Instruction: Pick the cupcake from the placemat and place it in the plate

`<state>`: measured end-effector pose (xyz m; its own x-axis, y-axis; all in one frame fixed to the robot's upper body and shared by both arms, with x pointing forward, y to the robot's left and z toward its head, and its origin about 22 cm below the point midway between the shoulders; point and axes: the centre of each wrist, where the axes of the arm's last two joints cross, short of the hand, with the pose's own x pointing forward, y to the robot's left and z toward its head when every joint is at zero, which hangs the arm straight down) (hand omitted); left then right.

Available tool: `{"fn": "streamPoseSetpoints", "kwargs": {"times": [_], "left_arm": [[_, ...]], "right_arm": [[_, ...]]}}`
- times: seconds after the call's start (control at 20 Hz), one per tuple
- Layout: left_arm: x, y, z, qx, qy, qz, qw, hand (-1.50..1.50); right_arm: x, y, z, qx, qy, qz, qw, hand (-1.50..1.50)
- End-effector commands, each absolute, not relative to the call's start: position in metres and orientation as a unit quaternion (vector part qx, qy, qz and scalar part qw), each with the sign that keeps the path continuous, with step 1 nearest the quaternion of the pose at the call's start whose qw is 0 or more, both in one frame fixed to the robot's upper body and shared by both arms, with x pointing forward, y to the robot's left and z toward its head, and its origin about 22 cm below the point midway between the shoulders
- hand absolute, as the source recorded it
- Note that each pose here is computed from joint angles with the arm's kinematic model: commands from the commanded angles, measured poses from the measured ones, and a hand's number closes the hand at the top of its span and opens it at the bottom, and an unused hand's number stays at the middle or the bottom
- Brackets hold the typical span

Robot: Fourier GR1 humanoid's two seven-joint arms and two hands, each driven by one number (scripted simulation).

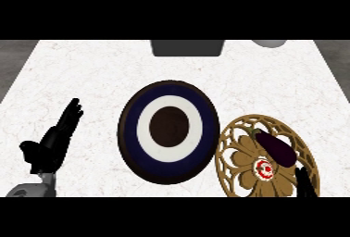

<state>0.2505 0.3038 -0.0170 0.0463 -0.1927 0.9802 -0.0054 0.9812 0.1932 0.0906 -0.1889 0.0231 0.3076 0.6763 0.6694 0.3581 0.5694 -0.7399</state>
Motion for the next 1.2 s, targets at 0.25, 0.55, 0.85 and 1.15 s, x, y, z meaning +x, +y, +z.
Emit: {"fn": "streamPoseSetpoints", "kwargs": {"times": [0.25, 0.55, 0.85, 1.15], "left_arm": [[0.248, 0.307, -0.014, 0.063, -0.683, -0.058, 0.726, 0.00], [0.254, 0.292, -0.020, 0.069, -0.684, -0.064, 0.724, 0.00], [0.240, 0.297, -0.034, 0.069, -0.686, -0.055, 0.722, 0.00], [0.231, 0.310, -0.022, 0.080, -0.690, -0.059, 0.717, 0.00]], "right_arm": [[0.087, -0.167, 0.067, -0.445, -0.468, 0.163, 0.746, -1.50], [0.128, -0.187, 0.063, -0.470, -0.414, 0.185, 0.758, -1.50], [0.126, -0.186, 0.049, -0.445, -0.401, 0.196, 0.776, -1.50], [0.153, -0.186, 0.029, -0.453, -0.390, 0.198, 0.777, -1.50]]}}
